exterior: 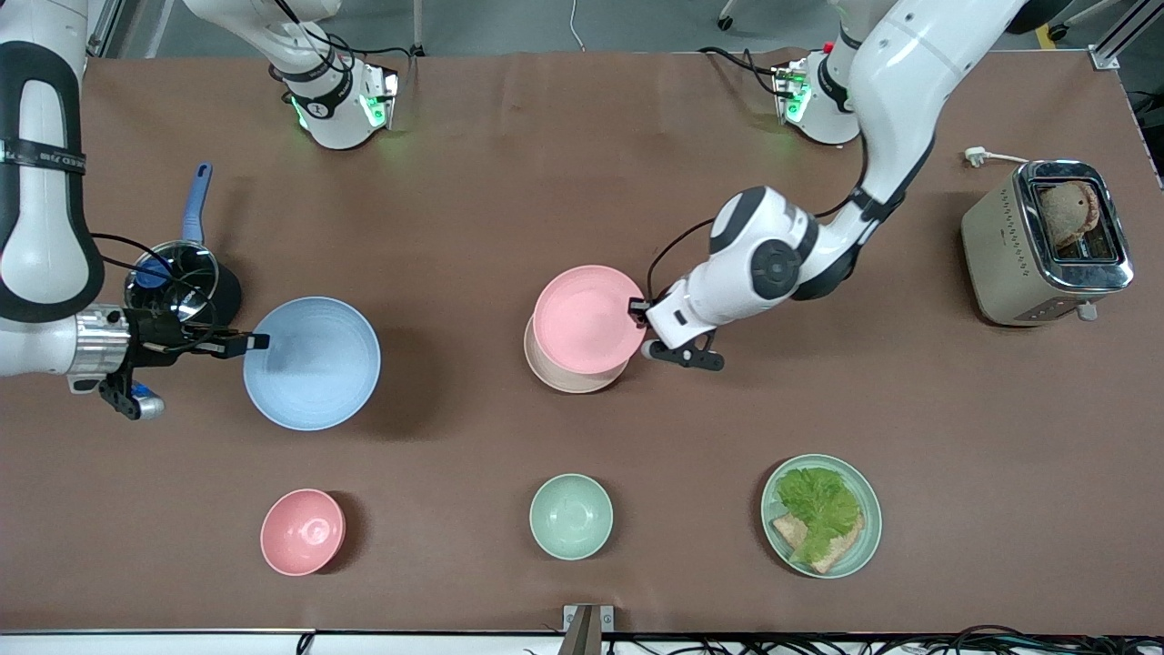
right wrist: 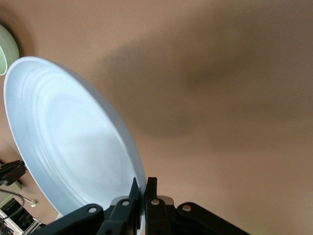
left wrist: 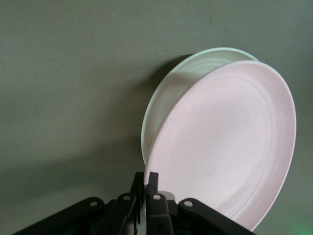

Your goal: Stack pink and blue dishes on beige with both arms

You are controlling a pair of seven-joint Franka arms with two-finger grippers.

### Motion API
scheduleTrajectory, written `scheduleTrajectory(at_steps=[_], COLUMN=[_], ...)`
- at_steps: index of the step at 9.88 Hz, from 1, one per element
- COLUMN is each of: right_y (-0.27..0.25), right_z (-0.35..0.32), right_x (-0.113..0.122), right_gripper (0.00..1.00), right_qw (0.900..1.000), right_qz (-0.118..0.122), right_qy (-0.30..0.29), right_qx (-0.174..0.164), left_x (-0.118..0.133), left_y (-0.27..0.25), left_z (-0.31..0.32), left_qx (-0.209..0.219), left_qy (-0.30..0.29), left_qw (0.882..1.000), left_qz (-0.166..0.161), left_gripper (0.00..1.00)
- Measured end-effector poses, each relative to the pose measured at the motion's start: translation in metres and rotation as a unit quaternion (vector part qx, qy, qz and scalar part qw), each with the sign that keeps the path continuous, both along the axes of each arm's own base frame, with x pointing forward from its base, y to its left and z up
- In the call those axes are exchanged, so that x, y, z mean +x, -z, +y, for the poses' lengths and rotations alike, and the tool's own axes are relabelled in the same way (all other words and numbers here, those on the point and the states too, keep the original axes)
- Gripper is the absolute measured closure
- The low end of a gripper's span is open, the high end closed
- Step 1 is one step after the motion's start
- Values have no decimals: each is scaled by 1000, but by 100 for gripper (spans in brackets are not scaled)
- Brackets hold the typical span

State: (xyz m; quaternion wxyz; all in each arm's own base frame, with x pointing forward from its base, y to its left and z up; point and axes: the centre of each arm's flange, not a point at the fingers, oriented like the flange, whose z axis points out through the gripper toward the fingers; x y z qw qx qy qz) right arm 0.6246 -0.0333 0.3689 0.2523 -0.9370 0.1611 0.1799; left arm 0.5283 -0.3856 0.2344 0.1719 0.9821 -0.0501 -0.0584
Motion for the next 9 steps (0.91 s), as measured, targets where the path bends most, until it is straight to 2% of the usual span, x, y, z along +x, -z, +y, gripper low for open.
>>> scheduleTrajectory(at_steps=[3,5,6,9], right_y=[2,2,5,21], right_z=[53,97,121,166], right_x=[0,-2,-5,-17], right_gripper=[94,94,94,94], right_qw=[1000,999,999,998], right_qz=[27,39,43,49], right_qy=[-6,-20,-26,-41], right_qx=[4,10,11,12], left_x=[8,6,6,16], left_y=[14,12,11,3], left_z=[-14,-25,-27,-18], left_qx=[3,-1,-3,-2], left_qy=[-14,-24,-26,-32], left_qw=[1000,1000,1000,999], left_qz=[-6,-8,-10,-16], left_gripper=[94,89,81,37])
